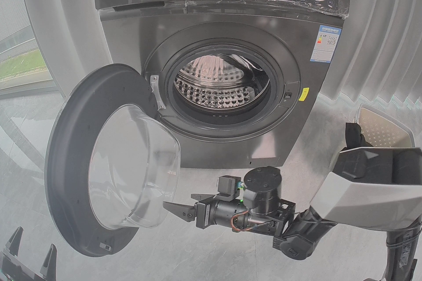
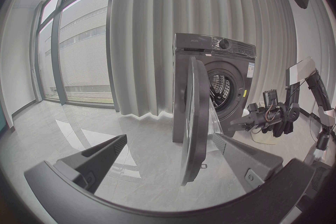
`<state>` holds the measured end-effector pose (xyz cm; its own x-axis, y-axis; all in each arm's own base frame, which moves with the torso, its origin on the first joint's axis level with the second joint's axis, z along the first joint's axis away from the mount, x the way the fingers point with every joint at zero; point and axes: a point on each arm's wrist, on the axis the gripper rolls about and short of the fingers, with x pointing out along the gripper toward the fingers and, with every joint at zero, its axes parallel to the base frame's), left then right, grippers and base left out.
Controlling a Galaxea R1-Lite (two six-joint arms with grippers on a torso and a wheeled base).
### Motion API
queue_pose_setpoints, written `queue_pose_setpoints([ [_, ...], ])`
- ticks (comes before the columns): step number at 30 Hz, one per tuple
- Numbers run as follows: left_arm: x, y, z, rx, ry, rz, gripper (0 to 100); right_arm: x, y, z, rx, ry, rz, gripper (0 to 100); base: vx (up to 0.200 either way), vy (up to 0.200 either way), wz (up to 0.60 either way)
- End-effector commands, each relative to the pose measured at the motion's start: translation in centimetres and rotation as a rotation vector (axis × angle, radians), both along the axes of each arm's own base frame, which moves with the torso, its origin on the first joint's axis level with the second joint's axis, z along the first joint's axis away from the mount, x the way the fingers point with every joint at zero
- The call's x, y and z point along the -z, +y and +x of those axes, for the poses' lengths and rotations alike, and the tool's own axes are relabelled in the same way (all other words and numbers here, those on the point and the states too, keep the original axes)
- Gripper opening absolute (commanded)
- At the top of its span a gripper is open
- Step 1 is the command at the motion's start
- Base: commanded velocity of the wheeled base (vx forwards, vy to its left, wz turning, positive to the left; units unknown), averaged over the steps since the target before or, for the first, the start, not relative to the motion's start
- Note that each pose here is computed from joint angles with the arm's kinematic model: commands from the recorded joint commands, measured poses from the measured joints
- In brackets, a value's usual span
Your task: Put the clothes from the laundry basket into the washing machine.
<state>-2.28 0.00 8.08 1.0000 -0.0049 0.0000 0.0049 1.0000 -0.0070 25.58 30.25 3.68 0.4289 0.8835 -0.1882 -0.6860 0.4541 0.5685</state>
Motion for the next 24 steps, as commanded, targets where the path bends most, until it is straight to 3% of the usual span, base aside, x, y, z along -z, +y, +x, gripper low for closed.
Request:
queue_pose_setpoints([
  [1,0.5,0.0,0.0,0.0,0.003,0.002,100,-5.4,-3.8,-2.2,0.017,-0.098,0.036,100,0.0,0.0,0.0],
  [2,0.5,0.0,0.0,0.0,0.003,0.001,100,-6.4,-5.1,-2.7,0.028,-0.141,0.024,100,0.0,0.0,0.0],
  [3,0.5,0.0,0.0,0.0,0.003,0.001,100,-6.4,-5.1,-2.7,0.028,-0.141,0.024,100,0.0,0.0,0.0],
  [6,0.5,0.0,0.0,0.0,0.003,0.002,100,-8.9,-8.6,-4.2,0.087,-0.305,-0.032,100,0.0,0.0,0.0],
  [9,0.5,0.0,0.0,0.0,0.002,0.001,100,-10.5,-10.5,-5.3,0.142,-0.379,-0.041,100,0.0,0.0,0.0],
  [13,0.5,0.0,0.0,0.0,0.002,0.001,100,-11.3,-12.9,-6.5,0.182,-0.407,-0.059,100,0.0,0.0,0.0],
  [17,0.5,0.0,0.0,0.0,0.003,-0.001,100,-10.7,-16.0,-7.5,0.243,-0.439,-0.129,100,0.0,0.0,0.0],
  [20,0.5,0.0,0.0,0.0,0.003,-0.001,100,-10.7,-18.9,-8.5,0.342,-0.453,-0.168,100,0.0,0.0,0.0],
  [24,0.5,0.0,0.0,0.0,0.003,-0.001,100,-11.5,-20.9,-10.7,0.378,-0.498,-0.16,100,0.0,0.0,0.0],
])
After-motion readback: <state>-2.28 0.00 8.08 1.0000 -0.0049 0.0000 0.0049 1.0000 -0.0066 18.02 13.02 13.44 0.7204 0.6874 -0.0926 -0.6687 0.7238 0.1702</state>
